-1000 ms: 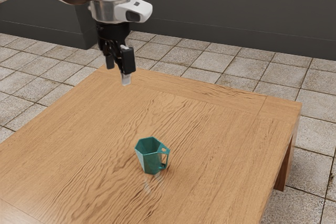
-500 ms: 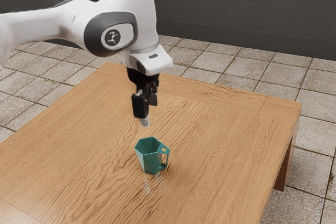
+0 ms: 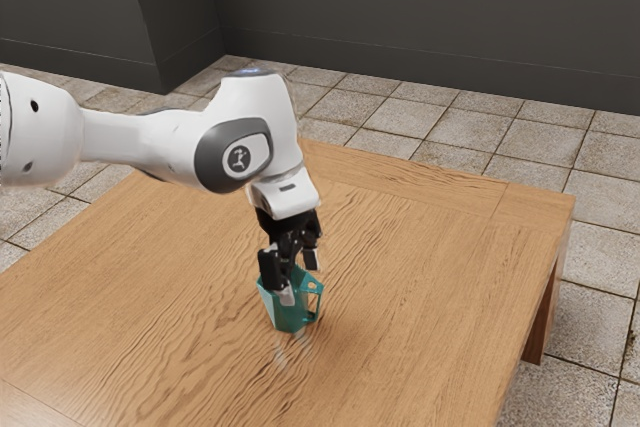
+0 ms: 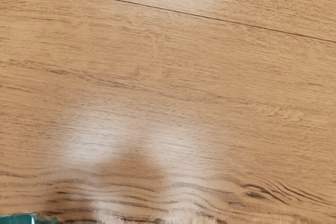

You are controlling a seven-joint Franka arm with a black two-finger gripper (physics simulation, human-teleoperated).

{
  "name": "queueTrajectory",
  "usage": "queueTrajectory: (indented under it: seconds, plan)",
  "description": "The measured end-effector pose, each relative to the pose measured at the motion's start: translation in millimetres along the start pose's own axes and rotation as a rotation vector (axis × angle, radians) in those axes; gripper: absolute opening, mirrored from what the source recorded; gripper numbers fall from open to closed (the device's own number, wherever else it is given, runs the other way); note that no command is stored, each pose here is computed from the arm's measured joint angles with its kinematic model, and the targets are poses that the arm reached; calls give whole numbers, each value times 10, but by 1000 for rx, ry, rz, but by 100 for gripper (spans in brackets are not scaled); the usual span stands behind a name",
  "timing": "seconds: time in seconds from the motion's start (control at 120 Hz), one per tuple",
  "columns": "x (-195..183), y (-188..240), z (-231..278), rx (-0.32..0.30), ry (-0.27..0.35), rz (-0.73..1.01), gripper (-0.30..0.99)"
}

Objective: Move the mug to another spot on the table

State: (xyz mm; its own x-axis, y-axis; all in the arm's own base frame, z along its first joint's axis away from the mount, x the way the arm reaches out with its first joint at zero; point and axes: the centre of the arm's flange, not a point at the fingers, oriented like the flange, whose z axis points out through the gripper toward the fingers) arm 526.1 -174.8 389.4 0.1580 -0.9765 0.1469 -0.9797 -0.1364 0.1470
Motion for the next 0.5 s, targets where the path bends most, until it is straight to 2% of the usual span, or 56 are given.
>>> queueTrajectory:
  seconds: [0.117,0.308,0.5]
  plan:
    - [-265,-168,49,13,11,-17,69]
    - [-114,-428,239,33,17,35,69]
    - [-182,-663,427,34,8,37,69]
